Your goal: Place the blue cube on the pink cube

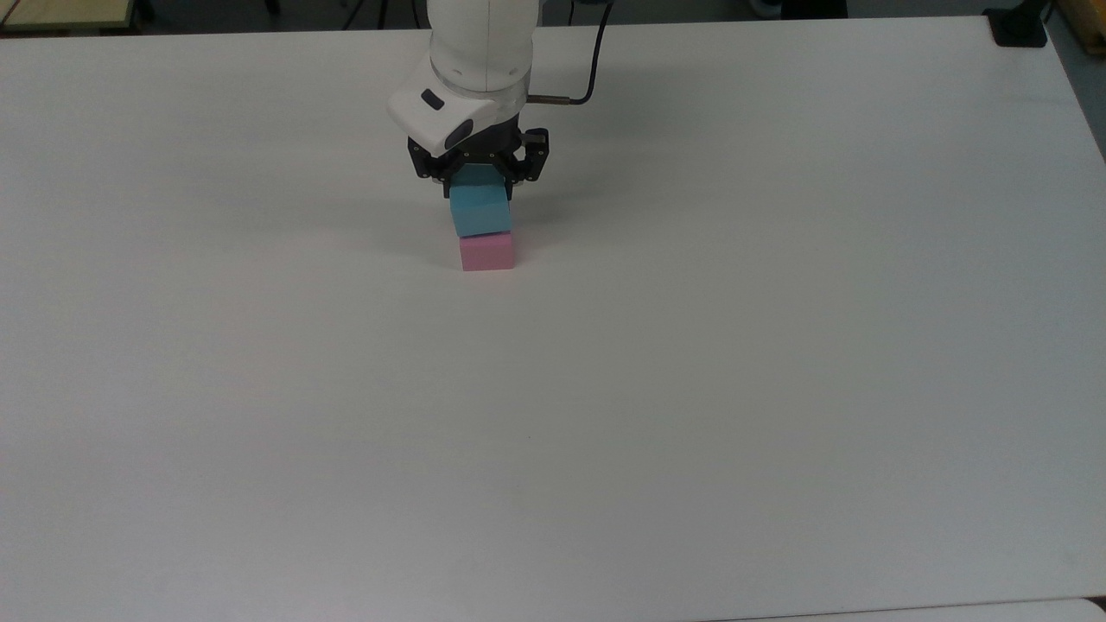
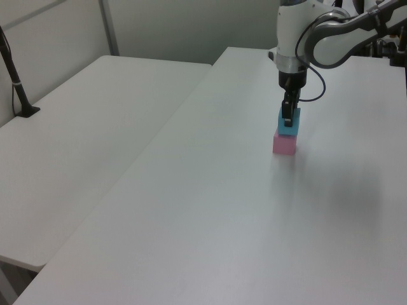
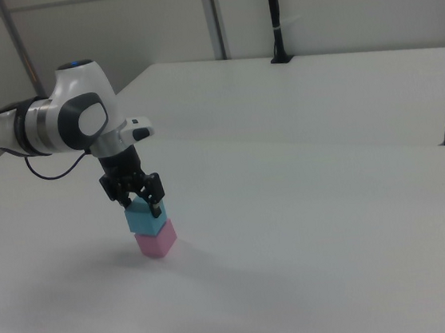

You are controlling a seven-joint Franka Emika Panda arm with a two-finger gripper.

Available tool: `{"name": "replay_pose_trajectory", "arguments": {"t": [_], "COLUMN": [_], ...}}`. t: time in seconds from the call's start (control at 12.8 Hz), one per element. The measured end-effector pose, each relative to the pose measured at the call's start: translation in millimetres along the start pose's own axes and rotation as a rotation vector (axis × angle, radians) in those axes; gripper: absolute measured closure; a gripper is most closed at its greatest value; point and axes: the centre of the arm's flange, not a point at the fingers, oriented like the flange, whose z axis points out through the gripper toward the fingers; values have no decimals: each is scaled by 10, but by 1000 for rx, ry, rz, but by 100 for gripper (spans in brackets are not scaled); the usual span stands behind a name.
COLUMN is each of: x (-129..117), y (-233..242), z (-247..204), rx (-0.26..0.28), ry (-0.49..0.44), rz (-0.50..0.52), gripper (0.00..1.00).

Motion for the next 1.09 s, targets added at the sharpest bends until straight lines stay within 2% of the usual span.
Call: {"name": "replay_pose_trajectory", "arguments": {"t": [0.08,0.23,0.39,0.47,0.55,0.7,0.94,1.09], "x": [0,0,0,6,15,34,-63,-192], "y": [0,0,1,14,63,304,859,1123], "z": [0,-2,-11,-50,-163,-703,-1870,-2269], "rx": [0,0,0,0,0,-6,8,10], "ry": [0,0,2,10,18,10,28,26], "rz": [4,7,12,21,41,98,216,263], "gripper": [16,11,10,2,0,0,0,0]}}
